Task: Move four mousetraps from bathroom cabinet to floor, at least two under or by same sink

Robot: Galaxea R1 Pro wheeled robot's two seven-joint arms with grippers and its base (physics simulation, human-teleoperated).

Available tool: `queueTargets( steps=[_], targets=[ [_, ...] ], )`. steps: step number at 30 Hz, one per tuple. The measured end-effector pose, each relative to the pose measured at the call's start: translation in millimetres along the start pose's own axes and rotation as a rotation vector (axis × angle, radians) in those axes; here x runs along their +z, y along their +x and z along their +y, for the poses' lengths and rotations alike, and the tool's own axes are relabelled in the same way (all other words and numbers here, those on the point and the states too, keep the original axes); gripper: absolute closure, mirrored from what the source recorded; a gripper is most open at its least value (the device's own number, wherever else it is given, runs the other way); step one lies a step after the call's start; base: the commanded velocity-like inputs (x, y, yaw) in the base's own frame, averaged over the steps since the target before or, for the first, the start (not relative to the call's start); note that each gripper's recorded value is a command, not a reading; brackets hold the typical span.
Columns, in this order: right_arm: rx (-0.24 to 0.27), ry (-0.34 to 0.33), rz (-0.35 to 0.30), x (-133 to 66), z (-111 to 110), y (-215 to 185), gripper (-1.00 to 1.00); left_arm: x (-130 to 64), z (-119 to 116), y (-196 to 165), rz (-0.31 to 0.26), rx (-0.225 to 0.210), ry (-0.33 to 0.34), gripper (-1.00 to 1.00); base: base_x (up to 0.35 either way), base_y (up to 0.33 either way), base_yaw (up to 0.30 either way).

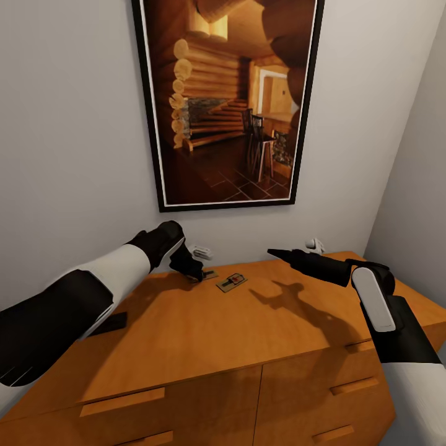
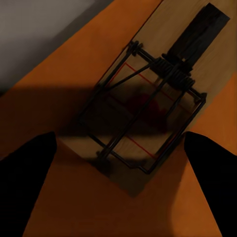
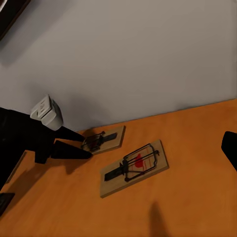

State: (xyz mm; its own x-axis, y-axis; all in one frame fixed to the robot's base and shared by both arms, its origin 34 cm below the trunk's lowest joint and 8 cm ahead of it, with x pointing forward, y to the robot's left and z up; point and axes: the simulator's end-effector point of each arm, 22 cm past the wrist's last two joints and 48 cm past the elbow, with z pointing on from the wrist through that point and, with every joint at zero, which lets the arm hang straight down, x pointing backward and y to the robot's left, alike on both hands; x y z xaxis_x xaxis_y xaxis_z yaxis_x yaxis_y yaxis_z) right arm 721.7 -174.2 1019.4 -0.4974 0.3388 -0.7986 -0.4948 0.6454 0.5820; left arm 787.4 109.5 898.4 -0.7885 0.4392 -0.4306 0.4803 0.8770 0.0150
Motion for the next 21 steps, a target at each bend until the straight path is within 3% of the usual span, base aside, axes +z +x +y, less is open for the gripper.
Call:
queueTargets(
  steps=[21],
  targets=[
    [0.000,0.000,0.000,0.1,-0.1,0.0,-1.00,-1.2,-2.2,-2.9,-0.005,0.013,-0.003,1.00,0.000,0.000,0.000]
  ],
)
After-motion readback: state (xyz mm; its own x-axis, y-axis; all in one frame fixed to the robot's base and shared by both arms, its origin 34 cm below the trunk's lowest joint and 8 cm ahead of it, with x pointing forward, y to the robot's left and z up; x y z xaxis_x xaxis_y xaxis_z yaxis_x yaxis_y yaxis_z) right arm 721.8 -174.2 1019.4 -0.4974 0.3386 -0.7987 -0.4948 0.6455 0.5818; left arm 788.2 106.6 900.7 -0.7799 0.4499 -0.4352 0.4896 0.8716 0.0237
